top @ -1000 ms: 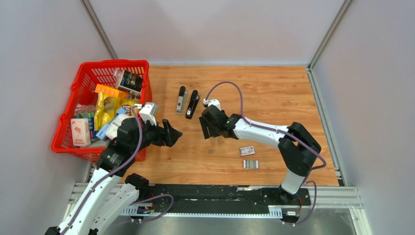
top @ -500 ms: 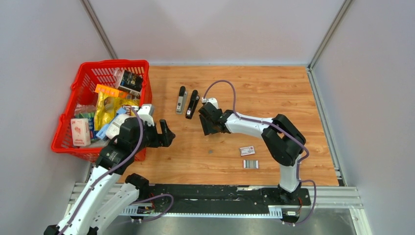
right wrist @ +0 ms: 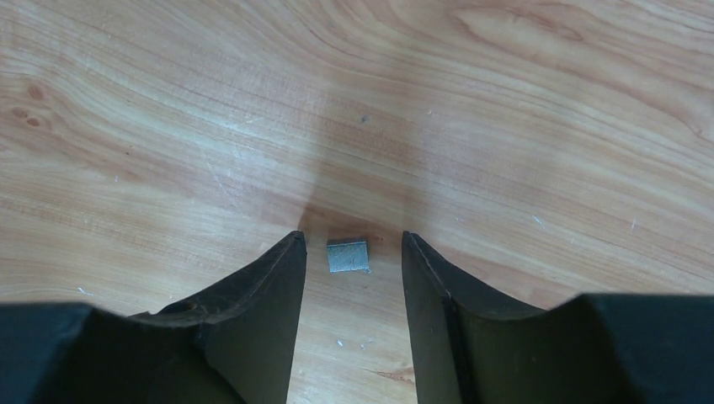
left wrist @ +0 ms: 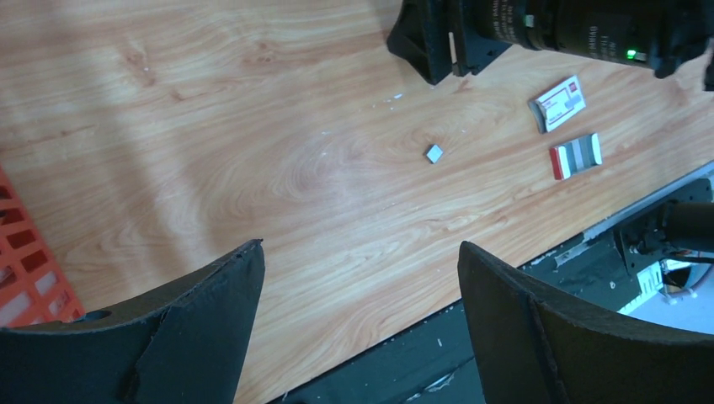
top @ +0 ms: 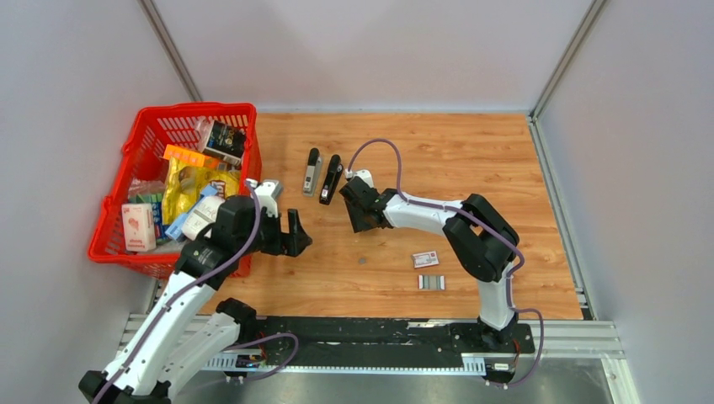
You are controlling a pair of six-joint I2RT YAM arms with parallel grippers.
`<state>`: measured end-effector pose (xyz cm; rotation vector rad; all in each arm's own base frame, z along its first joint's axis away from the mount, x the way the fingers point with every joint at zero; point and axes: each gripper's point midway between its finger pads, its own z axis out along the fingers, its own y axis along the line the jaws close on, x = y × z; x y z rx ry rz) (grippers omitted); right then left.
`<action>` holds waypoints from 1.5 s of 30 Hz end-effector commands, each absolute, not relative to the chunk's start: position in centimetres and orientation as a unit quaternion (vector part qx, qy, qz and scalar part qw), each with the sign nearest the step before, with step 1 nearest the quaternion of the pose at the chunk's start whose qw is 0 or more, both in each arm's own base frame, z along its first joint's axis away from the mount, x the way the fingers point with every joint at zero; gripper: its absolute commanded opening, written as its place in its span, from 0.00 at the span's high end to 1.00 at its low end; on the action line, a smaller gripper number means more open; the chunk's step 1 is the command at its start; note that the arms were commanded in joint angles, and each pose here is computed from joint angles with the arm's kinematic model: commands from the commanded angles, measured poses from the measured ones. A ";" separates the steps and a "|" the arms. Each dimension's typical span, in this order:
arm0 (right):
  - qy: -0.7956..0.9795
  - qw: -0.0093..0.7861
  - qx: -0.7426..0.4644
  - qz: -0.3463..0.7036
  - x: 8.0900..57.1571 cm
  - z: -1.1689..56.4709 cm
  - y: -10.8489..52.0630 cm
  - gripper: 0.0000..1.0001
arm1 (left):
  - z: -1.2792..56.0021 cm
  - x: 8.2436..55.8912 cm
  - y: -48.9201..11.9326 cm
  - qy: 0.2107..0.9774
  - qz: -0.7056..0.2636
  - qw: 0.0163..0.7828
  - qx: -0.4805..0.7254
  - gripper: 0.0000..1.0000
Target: Unload the staples from the stapler
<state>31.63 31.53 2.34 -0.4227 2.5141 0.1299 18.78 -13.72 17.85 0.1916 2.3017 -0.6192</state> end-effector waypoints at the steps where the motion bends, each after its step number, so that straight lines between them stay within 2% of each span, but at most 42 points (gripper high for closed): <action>1: 0.938 0.302 -0.158 0.051 32.5 3.0 32.1 0.52 | 19.4 18.7 -14.2 0.873 -0.262 0.400 0.098 0.08; 18: 0.945 0.284 -0.153 0.052 31.5 2.3 31.7 0.71 | 18.8 18.9 -13.5 0.883 -0.242 0.394 0.086 0.08; 33: 0.940 0.307 -0.140 0.053 30.5 4.6 30.8 0.88 | 18.8 18.9 -13.5 0.882 -0.244 0.395 0.085 0.07; 45: 0.936 0.328 -0.117 0.055 27.1 8.8 27.1 0.89 | 18.9 18.8 -13.5 0.880 -0.246 0.397 0.085 0.07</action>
